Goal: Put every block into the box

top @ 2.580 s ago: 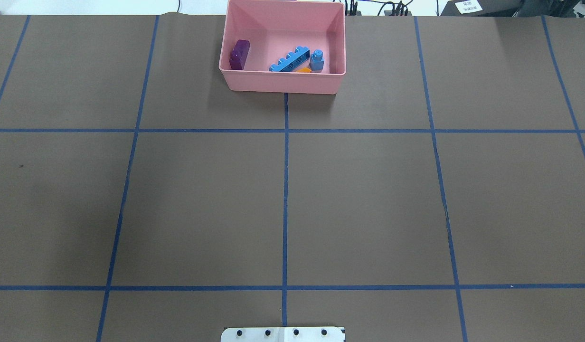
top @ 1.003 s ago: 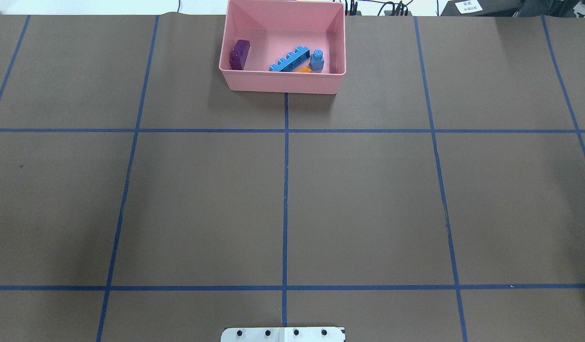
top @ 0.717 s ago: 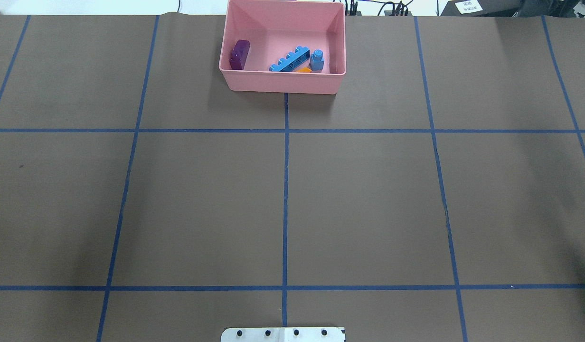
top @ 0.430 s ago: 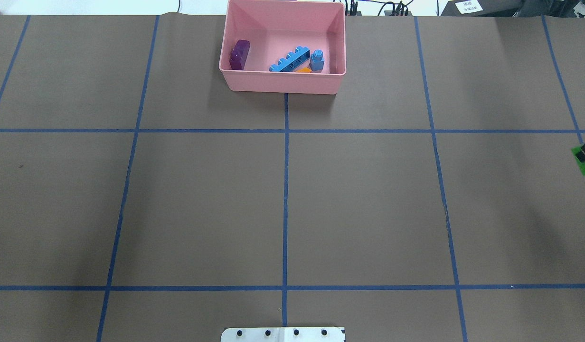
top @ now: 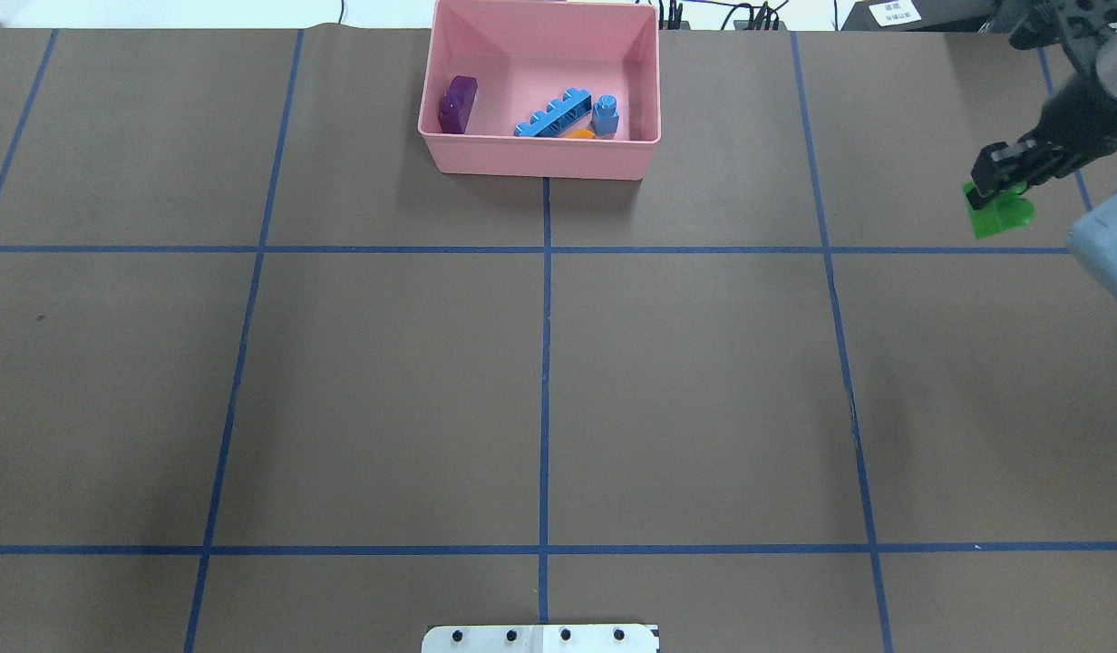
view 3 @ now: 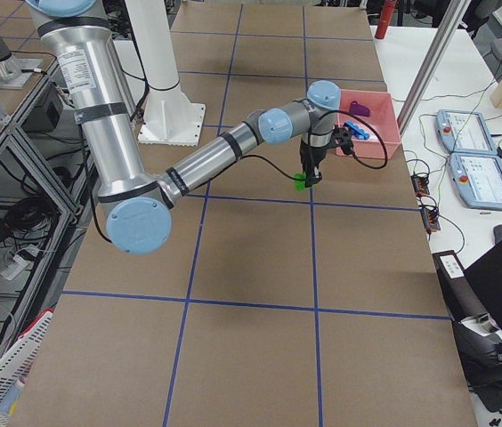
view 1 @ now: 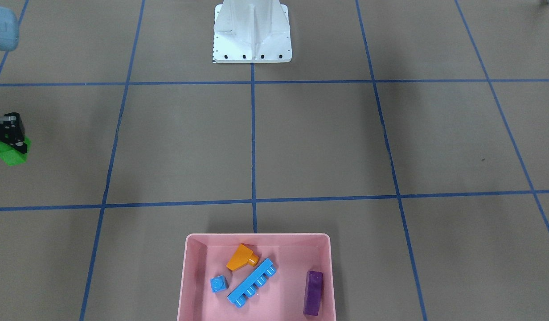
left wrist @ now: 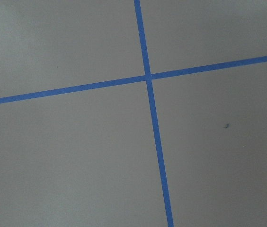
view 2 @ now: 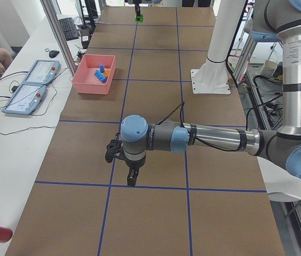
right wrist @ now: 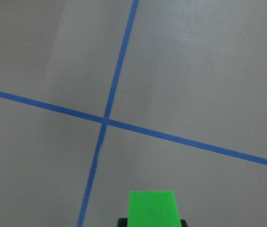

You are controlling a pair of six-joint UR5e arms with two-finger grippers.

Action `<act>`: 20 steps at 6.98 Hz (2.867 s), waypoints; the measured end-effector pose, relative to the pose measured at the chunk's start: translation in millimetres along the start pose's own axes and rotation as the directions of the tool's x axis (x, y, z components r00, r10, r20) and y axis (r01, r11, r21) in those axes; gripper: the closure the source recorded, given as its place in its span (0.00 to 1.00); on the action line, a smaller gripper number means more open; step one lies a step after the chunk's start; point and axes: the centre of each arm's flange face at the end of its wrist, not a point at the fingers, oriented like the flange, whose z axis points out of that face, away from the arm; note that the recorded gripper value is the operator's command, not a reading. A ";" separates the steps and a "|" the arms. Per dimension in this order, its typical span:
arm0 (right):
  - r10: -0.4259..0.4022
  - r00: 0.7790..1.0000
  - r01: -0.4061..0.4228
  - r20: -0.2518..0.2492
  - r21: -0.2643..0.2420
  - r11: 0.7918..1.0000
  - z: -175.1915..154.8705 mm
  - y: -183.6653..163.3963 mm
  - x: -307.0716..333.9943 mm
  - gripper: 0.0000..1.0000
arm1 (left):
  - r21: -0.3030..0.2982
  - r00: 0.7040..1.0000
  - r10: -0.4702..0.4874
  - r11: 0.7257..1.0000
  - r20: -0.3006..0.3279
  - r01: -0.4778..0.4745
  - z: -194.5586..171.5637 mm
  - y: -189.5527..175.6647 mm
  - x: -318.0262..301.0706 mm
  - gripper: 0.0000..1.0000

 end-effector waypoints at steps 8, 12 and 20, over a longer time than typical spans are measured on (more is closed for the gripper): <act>0.269 0.962 -0.274 0.052 0.151 0.950 29.9 -267.1 -316.9 1.00 | -0.004 1.000 -0.009 1.000 -0.004 0.009 2.0 2.9 -0.6 0.00; 0.543 0.828 -0.558 0.140 0.298 0.774 62.5 -274.4 -427.9 0.62 | -0.002 1.000 -0.007 1.000 -0.005 0.007 1.7 4.4 -0.1 0.00; 0.524 0.839 -0.543 0.143 0.244 0.803 69.4 -267.7 -445.1 0.01 | -0.011 1.000 -0.012 1.000 -0.006 0.012 7.1 9.0 -3.8 0.00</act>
